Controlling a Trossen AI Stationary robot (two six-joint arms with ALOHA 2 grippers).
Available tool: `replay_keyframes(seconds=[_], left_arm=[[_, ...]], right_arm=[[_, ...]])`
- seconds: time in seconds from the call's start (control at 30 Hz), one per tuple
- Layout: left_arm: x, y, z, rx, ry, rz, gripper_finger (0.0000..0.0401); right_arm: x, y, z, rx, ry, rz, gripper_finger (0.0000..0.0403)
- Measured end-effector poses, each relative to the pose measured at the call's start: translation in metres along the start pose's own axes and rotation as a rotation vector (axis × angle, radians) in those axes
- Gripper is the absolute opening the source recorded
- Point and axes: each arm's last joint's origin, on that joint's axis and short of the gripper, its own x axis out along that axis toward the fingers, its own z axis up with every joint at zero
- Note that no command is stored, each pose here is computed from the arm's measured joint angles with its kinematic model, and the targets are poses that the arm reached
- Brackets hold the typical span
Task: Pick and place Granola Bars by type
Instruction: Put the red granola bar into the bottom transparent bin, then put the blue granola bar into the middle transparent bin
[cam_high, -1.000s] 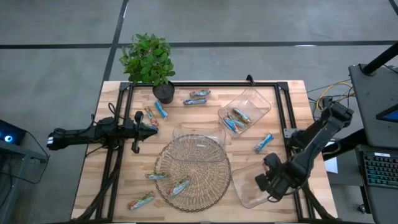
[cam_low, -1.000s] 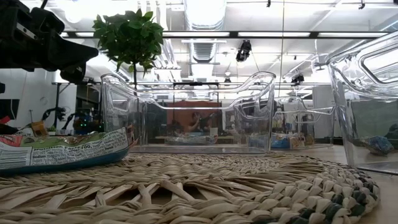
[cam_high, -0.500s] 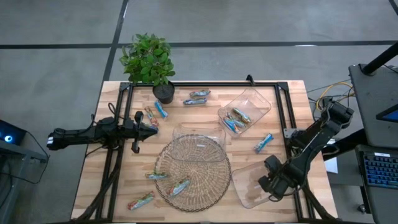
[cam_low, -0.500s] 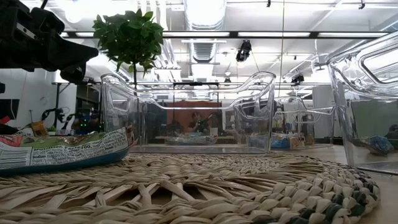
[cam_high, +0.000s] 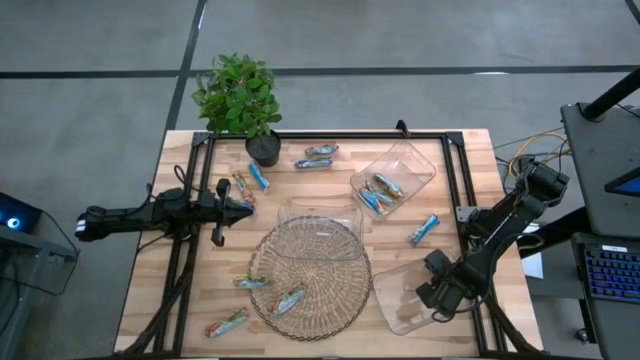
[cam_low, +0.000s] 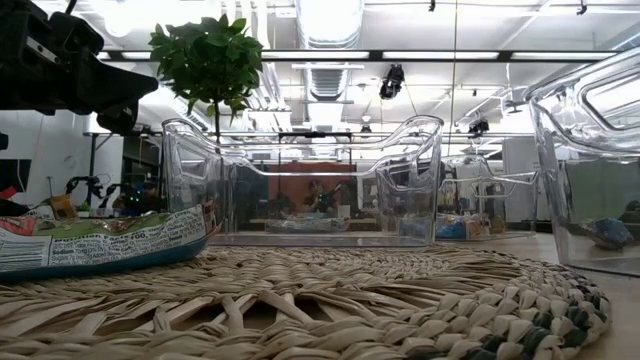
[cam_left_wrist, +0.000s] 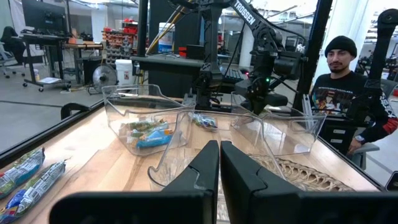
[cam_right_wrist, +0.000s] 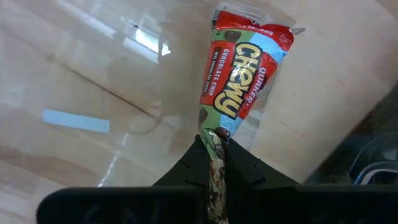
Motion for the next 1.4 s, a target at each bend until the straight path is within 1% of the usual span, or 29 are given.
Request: replay_keyframes(seconds=[0.1,0.23,0.43,0.57,0.73,0.83,0.93,1.03,1.13,1.3,1.4], left_arm=[[0.0,0.0,0.0,0.0,0.0,0.0,0.0],[0.0,0.0,0.0,0.0,0.0,0.0,0.0],[0.0,0.0,0.0,0.0,0.0,0.0,0.0],[0.0,0.0,0.0,0.0,0.0,0.0,0.0],[0.0,0.0,0.0,0.0,0.0,0.0,0.0],[0.0,0.0,0.0,0.0,0.0,0.0,0.0],[0.0,0.0,0.0,0.0,0.0,0.0,0.0],[0.0,0.0,0.0,0.0,0.0,0.0,0.0],[0.0,0.0,0.0,0.0,0.0,0.0,0.0],[0.0,0.0,0.0,0.0,0.0,0.0,0.0],[0.0,0.0,0.0,0.0,0.0,0.0,0.0]], right_arm=[[0.0,0.0,0.0,0.003,0.009,-0.002,0.0029],[0.0,0.001,-0.001,0.007,0.041,-0.004,0.0073],[-0.004,0.003,-0.002,-0.004,0.049,0.012,0.0136],[-0.012,0.003,-0.002,-0.035,0.053,0.026,0.0157],[-0.03,0.005,0.001,-0.097,0.021,0.065,0.0163],[-0.044,0.008,0.004,-0.158,-0.018,0.103,0.016],[-0.057,0.009,0.006,-0.234,-0.051,0.111,0.0154],[-0.07,0.011,0.009,-0.319,-0.079,0.111,0.015],[-0.082,0.012,0.014,-0.43,-0.12,0.11,0.0149],[-0.102,0.014,0.025,-0.625,-0.184,0.068,0.0159],[-0.114,0.014,0.035,-0.713,-0.254,0.026,0.0167]])
